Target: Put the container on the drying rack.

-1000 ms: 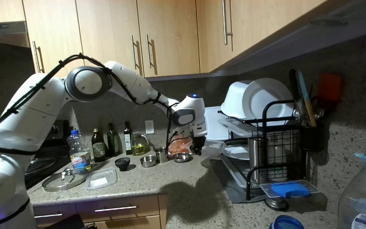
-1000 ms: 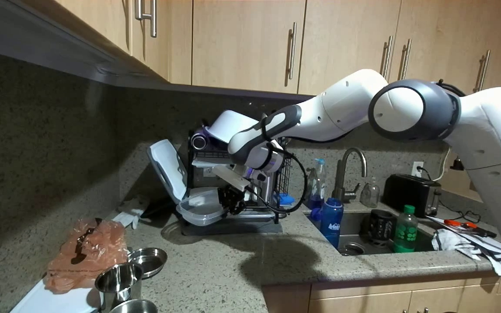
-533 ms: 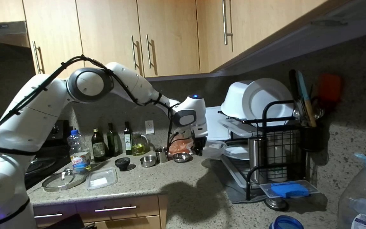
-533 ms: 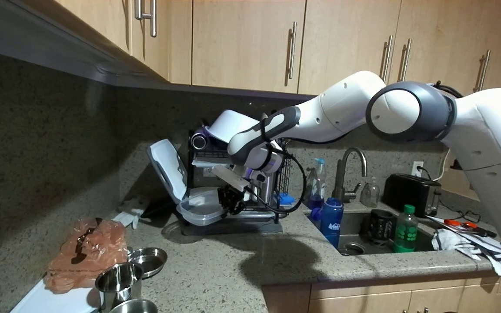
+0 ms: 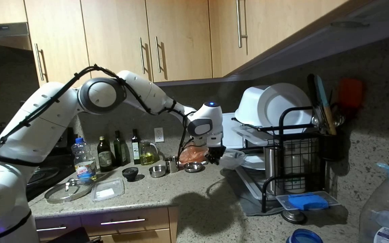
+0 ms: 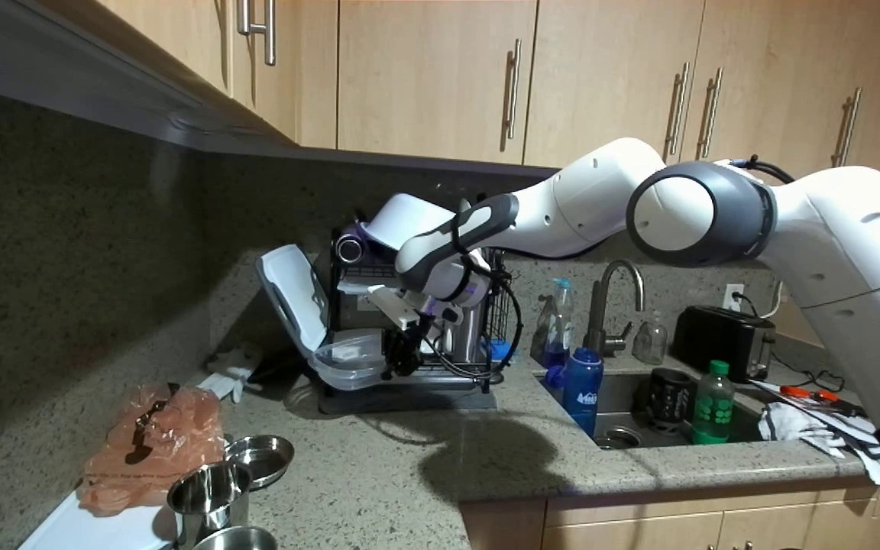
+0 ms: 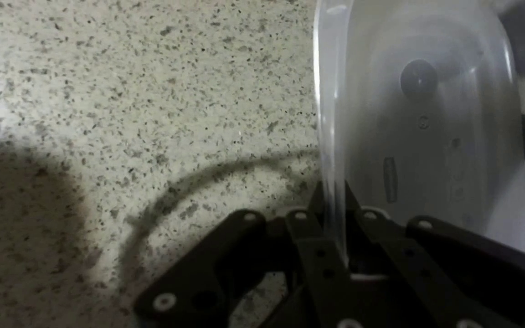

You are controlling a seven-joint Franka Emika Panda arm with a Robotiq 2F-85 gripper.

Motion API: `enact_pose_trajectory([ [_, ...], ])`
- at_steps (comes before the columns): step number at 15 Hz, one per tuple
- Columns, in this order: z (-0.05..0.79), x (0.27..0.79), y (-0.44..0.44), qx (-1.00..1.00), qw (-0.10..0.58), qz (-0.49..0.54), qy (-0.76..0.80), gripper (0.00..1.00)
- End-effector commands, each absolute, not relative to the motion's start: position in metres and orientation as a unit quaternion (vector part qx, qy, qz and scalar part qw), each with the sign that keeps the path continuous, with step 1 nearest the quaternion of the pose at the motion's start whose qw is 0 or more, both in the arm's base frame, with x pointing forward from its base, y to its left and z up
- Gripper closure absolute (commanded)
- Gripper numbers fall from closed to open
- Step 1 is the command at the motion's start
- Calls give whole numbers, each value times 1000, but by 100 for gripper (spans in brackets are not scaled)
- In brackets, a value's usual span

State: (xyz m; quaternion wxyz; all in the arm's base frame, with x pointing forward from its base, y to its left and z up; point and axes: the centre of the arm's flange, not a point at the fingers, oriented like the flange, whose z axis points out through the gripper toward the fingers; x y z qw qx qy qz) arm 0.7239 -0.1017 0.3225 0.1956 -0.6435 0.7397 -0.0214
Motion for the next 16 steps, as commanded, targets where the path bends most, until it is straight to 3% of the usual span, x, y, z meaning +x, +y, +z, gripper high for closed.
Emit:
enact_pose_trajectory([
  [1,332,744,-122,-583,237,-10,777,99],
  [8,337,749,-172,-514,273,-10,813,99],
  [16,336,742,-174,-530,262,-17,806,94],
])
